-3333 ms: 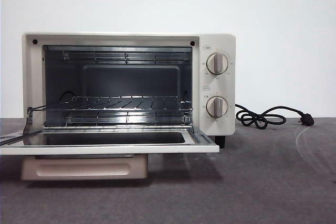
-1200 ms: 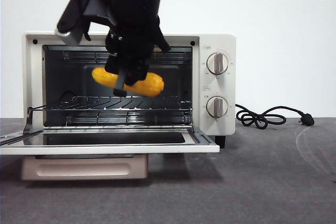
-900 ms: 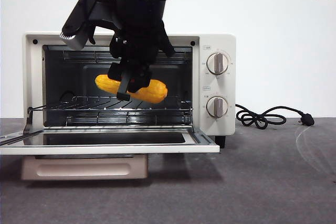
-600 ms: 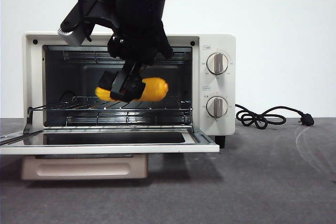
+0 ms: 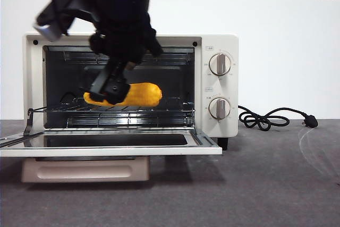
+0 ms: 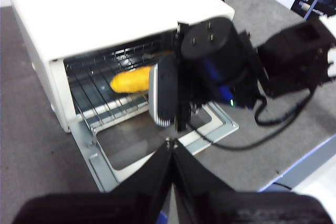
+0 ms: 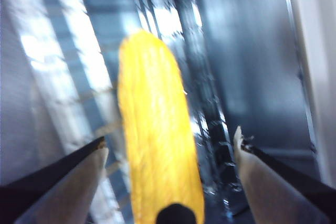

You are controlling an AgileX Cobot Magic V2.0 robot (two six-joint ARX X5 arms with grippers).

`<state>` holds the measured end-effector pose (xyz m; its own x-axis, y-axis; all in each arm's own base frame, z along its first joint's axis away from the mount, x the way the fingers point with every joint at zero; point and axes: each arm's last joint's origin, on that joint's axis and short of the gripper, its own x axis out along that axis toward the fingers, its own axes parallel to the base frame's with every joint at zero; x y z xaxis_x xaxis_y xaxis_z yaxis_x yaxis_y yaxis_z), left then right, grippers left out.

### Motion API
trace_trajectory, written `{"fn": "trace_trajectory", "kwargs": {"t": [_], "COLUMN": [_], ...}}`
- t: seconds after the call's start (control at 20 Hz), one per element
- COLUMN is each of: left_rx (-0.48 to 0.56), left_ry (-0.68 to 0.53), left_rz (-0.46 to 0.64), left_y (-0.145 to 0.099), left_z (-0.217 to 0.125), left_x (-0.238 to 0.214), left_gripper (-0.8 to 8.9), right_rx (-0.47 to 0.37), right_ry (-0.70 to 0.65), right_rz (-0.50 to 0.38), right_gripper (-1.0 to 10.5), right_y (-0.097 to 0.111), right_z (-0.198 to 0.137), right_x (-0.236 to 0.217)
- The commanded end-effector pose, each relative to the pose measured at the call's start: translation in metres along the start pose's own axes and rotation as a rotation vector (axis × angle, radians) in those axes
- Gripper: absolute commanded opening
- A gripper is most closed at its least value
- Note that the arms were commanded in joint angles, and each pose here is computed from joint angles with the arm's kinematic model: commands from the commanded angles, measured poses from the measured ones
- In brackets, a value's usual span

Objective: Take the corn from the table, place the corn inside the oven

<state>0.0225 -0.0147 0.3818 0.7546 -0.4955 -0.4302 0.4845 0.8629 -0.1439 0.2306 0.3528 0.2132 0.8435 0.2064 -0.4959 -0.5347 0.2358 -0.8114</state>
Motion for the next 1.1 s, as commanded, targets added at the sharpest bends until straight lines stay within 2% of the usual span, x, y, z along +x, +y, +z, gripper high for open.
{"fn": "trace_trajectory", "kwargs": {"t": [0.05, 0.15, 0.3, 0.4, 0.55, 0.65, 0.8, 0.95, 1.1], "left_rx": [0.034, 0.073, 0.133, 0.170, 0.219, 0.226, 0.216, 0.146, 0.047], "left_ry": [-0.040, -0.073, -0.117, -0.121, -0.066, -0.015, 0.057, 0.108, 0.126], "left_rz": [0.037, 0.099, 0.251, 0.300, 0.307, 0.313, 0.245, 0.103, 0.019], "left_y": [0.001, 0.002, 0.006, 0.007, 0.008, 0.010, 0.015, 0.030, 0.052], "left_z": [0.003, 0.008, 0.019, 0.028, 0.041, 0.047, 0.052, 0.054, 0.053], "left_x": [0.001, 0.003, 0.010, 0.021, 0.049, 0.071, 0.097, 0.114, 0.120], "left_gripper": [-0.06, -0.06, -0.06, -0.07, -0.08, -0.08, -0.08, -0.08, -0.08], "right_rx": [0.043, 0.050, 0.085, 0.103, 0.129, 0.158, 0.249, 0.390, 0.491], "right_ry": [-0.025, -0.042, -0.061, -0.068, -0.064, -0.062, -0.075, -0.112, -0.184], "right_rz": [-0.009, -0.002, 0.045, 0.081, 0.141, 0.183, 0.302, 0.464, 0.520], "right_gripper": [4.1, 4.1, 4.1, 3.9, 1.6, 0.7, -0.2, -0.1, -0.1], "right_y": [0.002, 0.004, 0.008, 0.010, 0.008, 0.001, -0.019, -0.046, -0.073], "right_z": [0.009, 0.015, 0.020, 0.022, 0.017, 0.009, -0.011, -0.037, -0.061], "right_x": [-0.014, -0.029, -0.060, -0.084, -0.124, -0.151, -0.187, -0.219, -0.242]}}
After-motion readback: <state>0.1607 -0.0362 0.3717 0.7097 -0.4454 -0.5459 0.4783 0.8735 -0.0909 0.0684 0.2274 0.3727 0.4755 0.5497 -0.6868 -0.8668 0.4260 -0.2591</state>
